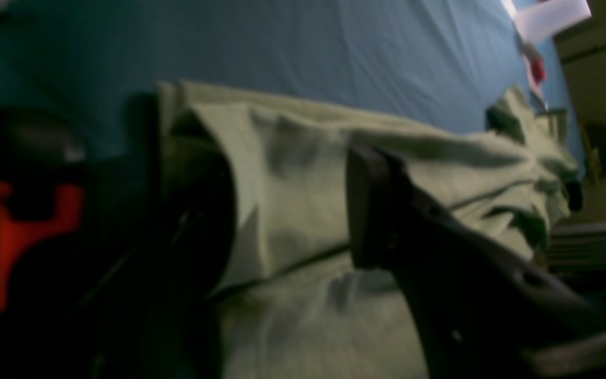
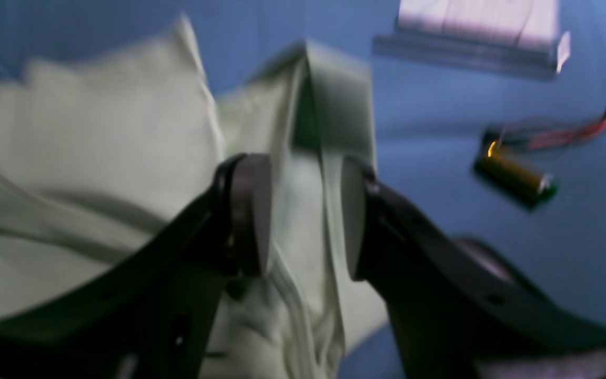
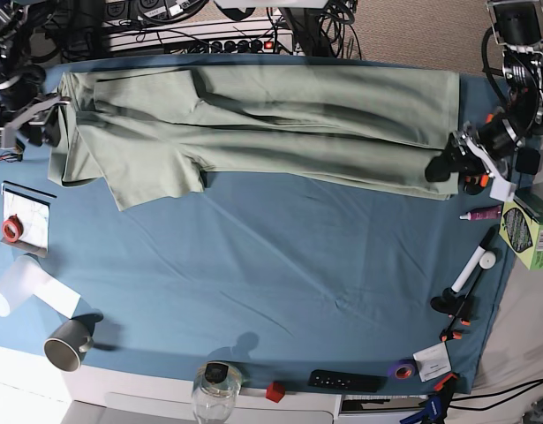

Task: Fold the T-shirt properly
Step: 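Release the hem and move the right gripper to the shirt's end, then fold the shirt end at the right gripper inward over the shirt, then open the right gripper and grasp the opposite shirt end with the left gripper, then lift the held shirt end with the left gripper toward the right gripper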

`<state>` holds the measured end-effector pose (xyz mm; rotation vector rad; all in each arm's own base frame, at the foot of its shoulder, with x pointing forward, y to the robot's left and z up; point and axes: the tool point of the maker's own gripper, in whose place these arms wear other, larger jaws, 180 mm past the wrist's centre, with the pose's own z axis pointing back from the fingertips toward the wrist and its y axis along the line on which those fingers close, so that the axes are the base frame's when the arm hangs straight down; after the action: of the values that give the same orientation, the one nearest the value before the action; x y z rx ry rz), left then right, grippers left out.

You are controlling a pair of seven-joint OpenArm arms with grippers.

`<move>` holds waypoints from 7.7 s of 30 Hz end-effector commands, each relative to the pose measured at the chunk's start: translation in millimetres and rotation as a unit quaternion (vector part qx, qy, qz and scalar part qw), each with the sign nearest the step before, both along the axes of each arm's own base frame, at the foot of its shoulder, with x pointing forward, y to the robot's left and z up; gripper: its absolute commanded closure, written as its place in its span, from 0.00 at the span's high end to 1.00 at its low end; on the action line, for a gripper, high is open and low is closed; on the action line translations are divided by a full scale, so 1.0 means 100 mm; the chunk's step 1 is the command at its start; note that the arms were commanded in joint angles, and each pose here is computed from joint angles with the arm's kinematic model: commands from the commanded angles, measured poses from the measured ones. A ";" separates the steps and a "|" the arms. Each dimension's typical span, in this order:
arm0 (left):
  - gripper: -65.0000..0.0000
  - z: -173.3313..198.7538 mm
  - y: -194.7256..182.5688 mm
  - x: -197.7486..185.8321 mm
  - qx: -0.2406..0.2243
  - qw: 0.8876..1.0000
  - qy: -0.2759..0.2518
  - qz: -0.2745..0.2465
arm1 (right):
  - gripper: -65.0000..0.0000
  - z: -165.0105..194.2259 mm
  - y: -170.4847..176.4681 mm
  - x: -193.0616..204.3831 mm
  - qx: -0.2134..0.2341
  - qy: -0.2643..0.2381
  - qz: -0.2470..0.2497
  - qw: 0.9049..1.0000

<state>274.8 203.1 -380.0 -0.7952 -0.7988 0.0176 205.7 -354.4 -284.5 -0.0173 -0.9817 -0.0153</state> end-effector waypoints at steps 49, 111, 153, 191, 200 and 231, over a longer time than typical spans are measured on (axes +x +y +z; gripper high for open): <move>0.46 0.49 -0.15 0.15 0.069 0.992 -0.092 -0.045 | 0.00 0.07 1.42 0.59 0.191 -0.062 0.143 0.969; 0.46 0.79 0.36 0.14 0.139 0.981 -0.128 0.029 | 0.44 0.40 1.54 0.24 0.091 -0.082 0.159 0.980; 0.59 -0.02 0.58 -0.39 0.091 0.985 0.033 0.143 | 0.44 0.48 1.38 0.29 0.073 -0.098 0.137 0.983; 0.00 1.34 -1.31 -0.33 -0.014 0.968 -0.217 -0.129 | 0.44 0.36 1.19 0.28 0.015 -0.073 0.110 0.991; 0.00 1.46 -2.79 -0.68 -0.048 0.918 -0.281 -0.275 | 0.44 0.25 1.04 0.23 -0.027 -0.045 0.088 0.995; 0.58 0.86 -3.65 -0.53 -0.047 0.925 -0.193 -0.324 | 0.44 0.08 0.90 0.14 -0.027 -0.023 0.057 0.998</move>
<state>217.8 -156.2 -313.4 -1.1042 -0.8187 -0.7138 213.7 -265.2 -288.1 -0.0130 -0.9775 0.1026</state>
